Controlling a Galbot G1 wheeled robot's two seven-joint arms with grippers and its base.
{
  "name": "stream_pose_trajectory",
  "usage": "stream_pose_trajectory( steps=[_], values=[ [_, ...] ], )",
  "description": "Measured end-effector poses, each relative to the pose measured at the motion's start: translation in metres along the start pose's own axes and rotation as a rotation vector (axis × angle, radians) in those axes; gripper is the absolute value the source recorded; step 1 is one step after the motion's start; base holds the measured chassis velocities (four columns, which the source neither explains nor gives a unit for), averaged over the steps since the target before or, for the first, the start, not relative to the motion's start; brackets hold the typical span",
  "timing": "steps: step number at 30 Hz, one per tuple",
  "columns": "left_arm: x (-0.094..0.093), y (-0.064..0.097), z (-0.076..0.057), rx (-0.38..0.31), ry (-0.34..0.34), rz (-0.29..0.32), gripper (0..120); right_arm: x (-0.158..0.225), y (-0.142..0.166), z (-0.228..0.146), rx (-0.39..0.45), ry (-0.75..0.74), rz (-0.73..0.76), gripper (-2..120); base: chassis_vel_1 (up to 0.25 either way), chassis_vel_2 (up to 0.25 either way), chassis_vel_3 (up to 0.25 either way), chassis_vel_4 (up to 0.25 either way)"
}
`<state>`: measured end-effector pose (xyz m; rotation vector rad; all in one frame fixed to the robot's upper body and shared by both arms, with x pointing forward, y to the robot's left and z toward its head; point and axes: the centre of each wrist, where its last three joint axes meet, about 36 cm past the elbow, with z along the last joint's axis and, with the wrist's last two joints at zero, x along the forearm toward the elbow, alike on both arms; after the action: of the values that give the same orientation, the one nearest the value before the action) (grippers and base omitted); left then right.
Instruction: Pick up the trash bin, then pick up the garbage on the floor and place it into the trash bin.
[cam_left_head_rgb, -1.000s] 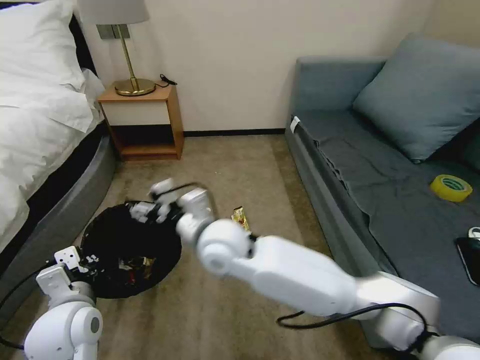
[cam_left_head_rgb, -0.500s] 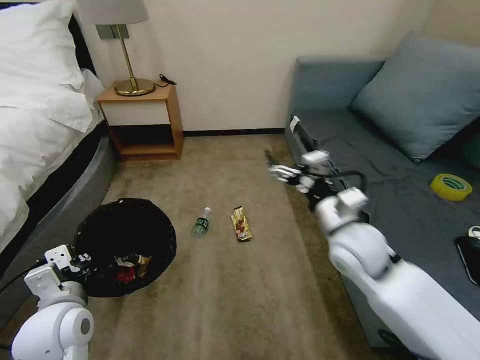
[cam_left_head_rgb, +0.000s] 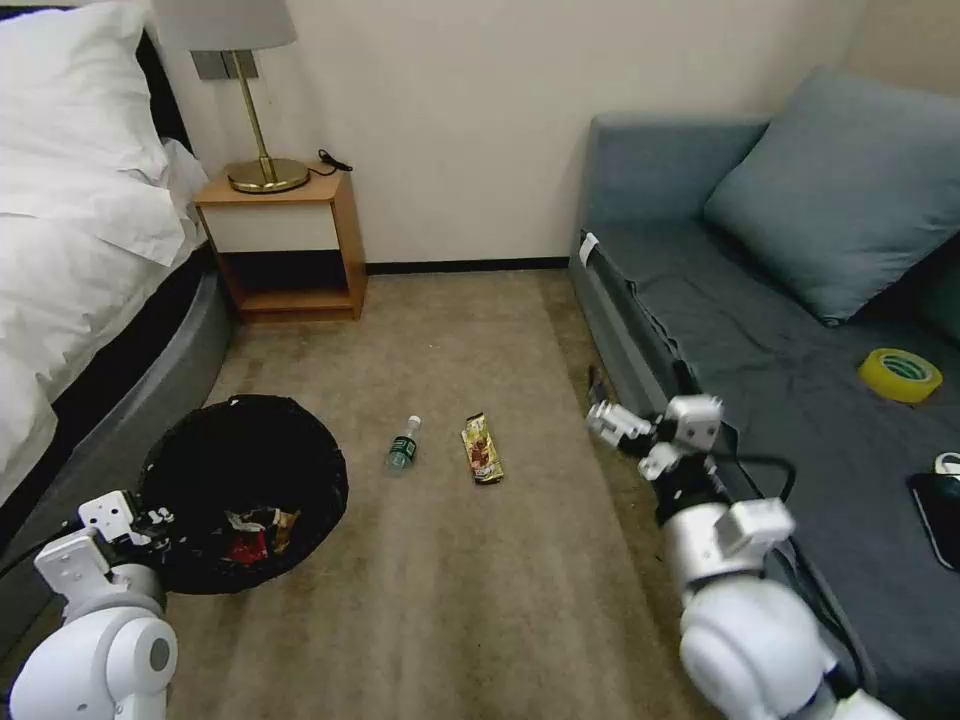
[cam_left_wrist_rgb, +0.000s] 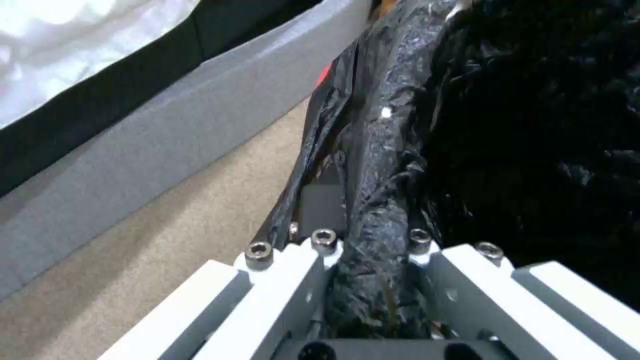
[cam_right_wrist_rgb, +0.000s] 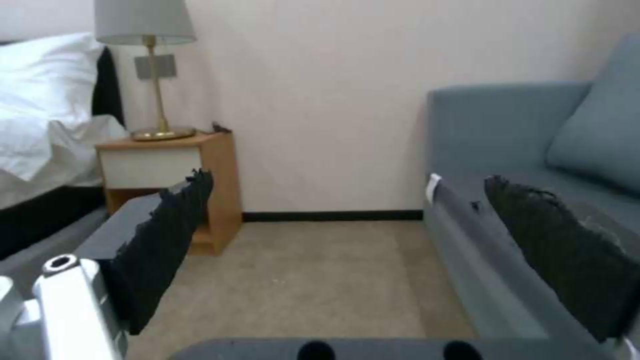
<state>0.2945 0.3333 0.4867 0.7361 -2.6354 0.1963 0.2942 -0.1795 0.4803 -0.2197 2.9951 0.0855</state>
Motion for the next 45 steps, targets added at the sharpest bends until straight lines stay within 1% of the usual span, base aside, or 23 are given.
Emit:
stream_pose_trajectory(
  steps=[6,14,25,34,41,43,45],
  values=[
    [0.003,-0.001,-0.002,0.007,-0.006,0.003,2,0.002,0.002,0.012,-0.006,-0.026,-0.033,100,0.0,0.0,0.0,0.0],
    [0.005,0.0,-0.002,0.008,-0.008,-0.001,2,0.002,0.002,0.013,-0.006,-0.026,-0.043,100,-0.074,0.077,0.081,-0.076],
    [0.005,0.005,-0.002,0.011,-0.01,-0.015,2,-0.005,0.004,0.018,-0.005,-0.021,-0.055,100,-0.221,0.223,0.221,-0.228],
    [0.001,0.0,0.0,0.018,-0.003,-0.005,2,-0.008,0.0,0.02,0.007,-0.015,-0.056,100,-0.208,0.206,0.213,-0.216],
    [-0.002,0.001,0.0,0.017,-0.003,-0.006,2,-0.019,-0.001,0.026,-0.003,0.001,-0.084,100,-0.041,0.037,0.033,-0.043],
    [-0.005,0.004,-0.001,0.019,-0.001,-0.007,2,-0.03,-0.003,0.028,-0.024,0.05,-0.101,100,0.0,0.0,0.0,0.0],
    [-0.006,0.004,0.0,0.019,0.002,-0.006,2,-0.035,-0.003,0.028,-0.026,0.071,-0.108,100,0.0,0.0,0.0,0.0]
  ],
)
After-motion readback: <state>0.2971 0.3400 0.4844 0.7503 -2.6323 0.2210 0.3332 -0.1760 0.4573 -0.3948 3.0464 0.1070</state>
